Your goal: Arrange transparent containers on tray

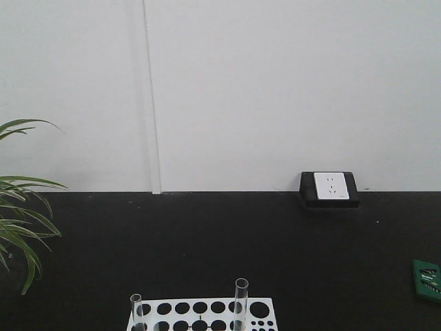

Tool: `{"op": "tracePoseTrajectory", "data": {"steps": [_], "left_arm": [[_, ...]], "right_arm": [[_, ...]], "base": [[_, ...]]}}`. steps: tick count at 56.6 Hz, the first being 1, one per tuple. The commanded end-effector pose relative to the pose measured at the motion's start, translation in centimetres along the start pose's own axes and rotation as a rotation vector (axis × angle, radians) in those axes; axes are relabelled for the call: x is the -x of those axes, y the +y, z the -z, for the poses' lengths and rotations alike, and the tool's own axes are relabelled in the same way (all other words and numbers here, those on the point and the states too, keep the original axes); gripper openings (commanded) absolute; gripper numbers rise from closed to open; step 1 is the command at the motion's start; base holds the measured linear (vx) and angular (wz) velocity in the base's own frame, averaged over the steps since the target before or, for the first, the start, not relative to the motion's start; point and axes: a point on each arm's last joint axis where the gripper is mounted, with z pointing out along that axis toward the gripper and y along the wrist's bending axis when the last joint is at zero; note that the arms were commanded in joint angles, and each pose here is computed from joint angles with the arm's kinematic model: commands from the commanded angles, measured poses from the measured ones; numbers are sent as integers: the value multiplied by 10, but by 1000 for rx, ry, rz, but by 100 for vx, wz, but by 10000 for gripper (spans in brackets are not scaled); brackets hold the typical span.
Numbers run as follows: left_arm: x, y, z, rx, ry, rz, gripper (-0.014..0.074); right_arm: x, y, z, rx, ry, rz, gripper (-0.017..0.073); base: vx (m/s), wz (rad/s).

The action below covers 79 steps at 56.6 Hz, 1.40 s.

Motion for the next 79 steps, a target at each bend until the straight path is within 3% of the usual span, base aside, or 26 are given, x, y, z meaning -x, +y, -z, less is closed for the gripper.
{"op": "tracePoseTrajectory", "data": {"steps": [1,37,45,49,54,57,69,74,79], "left_arm": [[9,0,0,0,-80,13,-6],[9,0,0,0,-82,13,-6],[20,1,1,2,-174,19,-6],[36,1,5,2,-288,47,-6],[64,3,14,-12,-432,126,-6],[85,4,21,-14,-487,129,-6],[190,10,39,27,-565,-11,-6],[226,11,19,29,-533,-24,-6],[252,13,-6,27,-504,-23,-6]], "right_arm": [[4,1,0,6,-74,9,-9],[4,1,0,6,-75,9,-9],[8,1,1,12,-118,6,-9],[16,2,2,22,-206,-9,-9],[38,2,7,33,-325,-58,-9],[57,2,12,30,-364,-55,-9],[174,-1,35,-16,-471,82,-9],[216,-2,21,-17,-469,85,-9],[240,-2,-5,-7,-436,53,-9]], "base": [[0,0],[0,0],[0,0],[0,0],[0,0],[0,0],[0,0],[0,0],[0,0]]}}
